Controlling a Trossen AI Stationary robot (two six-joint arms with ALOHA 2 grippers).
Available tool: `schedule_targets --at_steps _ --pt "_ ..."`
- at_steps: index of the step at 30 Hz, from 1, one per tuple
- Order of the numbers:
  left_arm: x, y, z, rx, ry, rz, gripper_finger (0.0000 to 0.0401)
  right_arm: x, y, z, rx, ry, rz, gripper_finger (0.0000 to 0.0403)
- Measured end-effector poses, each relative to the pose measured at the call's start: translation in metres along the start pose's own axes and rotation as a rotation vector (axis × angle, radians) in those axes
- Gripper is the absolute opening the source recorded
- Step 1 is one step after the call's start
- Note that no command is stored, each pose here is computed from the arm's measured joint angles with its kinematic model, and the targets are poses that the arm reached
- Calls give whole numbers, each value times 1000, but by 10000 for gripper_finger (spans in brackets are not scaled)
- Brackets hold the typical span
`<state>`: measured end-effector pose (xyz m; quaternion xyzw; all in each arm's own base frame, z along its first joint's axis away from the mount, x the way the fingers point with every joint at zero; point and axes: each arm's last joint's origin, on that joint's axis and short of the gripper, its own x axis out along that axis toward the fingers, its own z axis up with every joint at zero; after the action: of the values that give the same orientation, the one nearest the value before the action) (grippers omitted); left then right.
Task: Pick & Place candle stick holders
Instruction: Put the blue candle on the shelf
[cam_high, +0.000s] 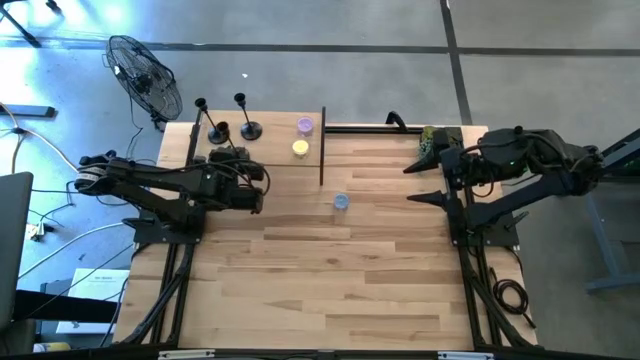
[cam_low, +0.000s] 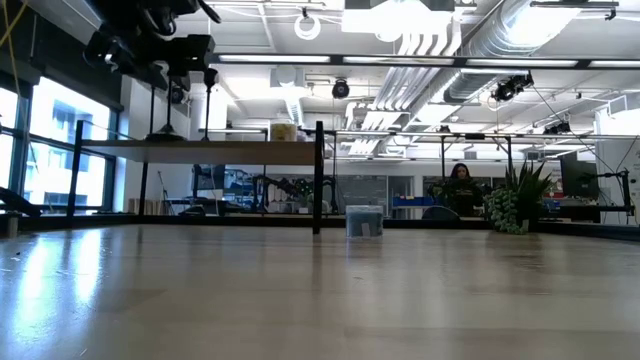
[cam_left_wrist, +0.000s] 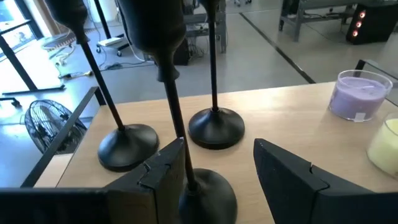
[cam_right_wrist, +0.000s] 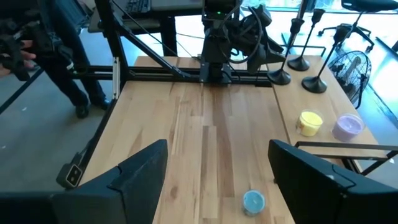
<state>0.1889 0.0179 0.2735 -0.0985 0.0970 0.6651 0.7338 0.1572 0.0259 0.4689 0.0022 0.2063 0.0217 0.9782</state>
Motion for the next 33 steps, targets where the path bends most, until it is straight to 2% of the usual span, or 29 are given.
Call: schedule_targets --at_steps 7,15,26,33 --pt "-1 1 1 -9 6 -7 186 0 0 2 2 -19 0 275" --pt "-12 -1 -3 5 33 -68 186 0 0 2 14 -23 4 275" --pt "-28 -1 -12 44 231 -172 186 0 1 2 11 -21 19 275" --pt "-48 -3 -22 77 420 -300 186 0 2 0 8 8 55 275"
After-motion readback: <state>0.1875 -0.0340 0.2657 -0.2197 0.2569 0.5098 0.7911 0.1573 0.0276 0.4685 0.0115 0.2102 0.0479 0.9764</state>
